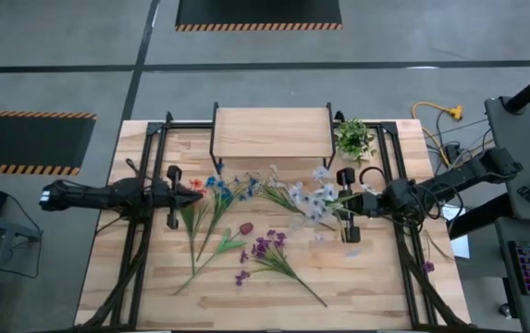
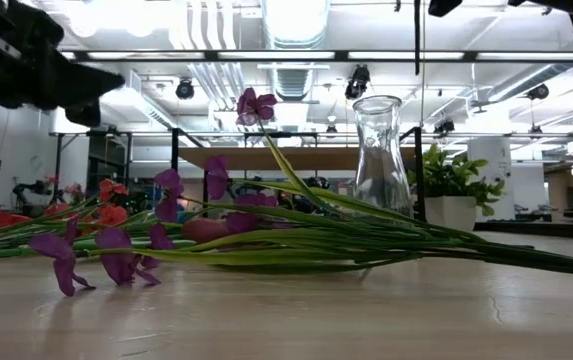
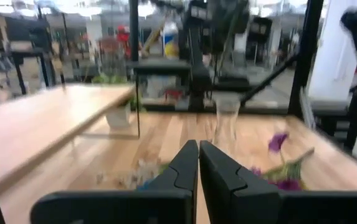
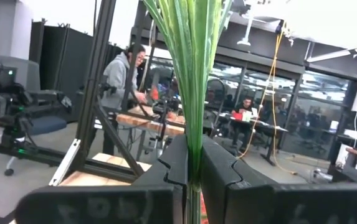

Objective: Pick and place flowers into a vace then onto a shelf
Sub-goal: Put the right white flowers into the transparent vase

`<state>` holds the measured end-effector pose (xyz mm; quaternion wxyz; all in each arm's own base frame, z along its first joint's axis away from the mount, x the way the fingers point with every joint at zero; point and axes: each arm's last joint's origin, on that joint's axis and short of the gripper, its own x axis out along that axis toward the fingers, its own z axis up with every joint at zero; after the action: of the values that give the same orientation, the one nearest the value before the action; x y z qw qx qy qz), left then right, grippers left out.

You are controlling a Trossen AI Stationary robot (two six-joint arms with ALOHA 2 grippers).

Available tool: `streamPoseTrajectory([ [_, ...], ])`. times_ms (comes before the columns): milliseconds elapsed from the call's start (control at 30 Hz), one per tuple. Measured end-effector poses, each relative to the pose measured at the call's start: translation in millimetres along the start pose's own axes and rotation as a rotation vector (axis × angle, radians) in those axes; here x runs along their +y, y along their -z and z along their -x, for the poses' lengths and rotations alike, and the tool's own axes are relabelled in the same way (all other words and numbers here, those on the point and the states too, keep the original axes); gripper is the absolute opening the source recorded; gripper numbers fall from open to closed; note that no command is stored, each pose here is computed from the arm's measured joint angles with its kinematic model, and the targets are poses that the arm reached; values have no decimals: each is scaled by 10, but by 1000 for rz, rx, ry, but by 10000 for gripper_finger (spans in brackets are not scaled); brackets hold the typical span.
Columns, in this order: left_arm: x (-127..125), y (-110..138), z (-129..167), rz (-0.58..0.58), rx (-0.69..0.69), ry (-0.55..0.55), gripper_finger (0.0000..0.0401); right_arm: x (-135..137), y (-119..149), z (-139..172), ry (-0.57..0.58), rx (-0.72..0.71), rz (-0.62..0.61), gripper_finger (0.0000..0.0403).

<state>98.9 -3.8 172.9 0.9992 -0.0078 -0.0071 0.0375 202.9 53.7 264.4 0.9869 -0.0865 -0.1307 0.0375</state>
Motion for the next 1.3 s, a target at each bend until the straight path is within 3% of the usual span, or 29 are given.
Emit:
streamPoseTrajectory([
  [367,2,2,11,-1,3,0,0,44,-4,-245,1,-3,-29,13],
  [533,3,-4,16,1,-4,0,0,55,83,-399,95,50,-75,13],
  [733,1,4,8,-1,8,0,0,76,100,-527,108,55,-117,13],
  [1033,2,3,9,0,7,-1,0,71,185,-471,153,71,-195,13],
  [1300,2,1,9,0,7,-1,0,116,358,-501,157,66,-179,13],
])
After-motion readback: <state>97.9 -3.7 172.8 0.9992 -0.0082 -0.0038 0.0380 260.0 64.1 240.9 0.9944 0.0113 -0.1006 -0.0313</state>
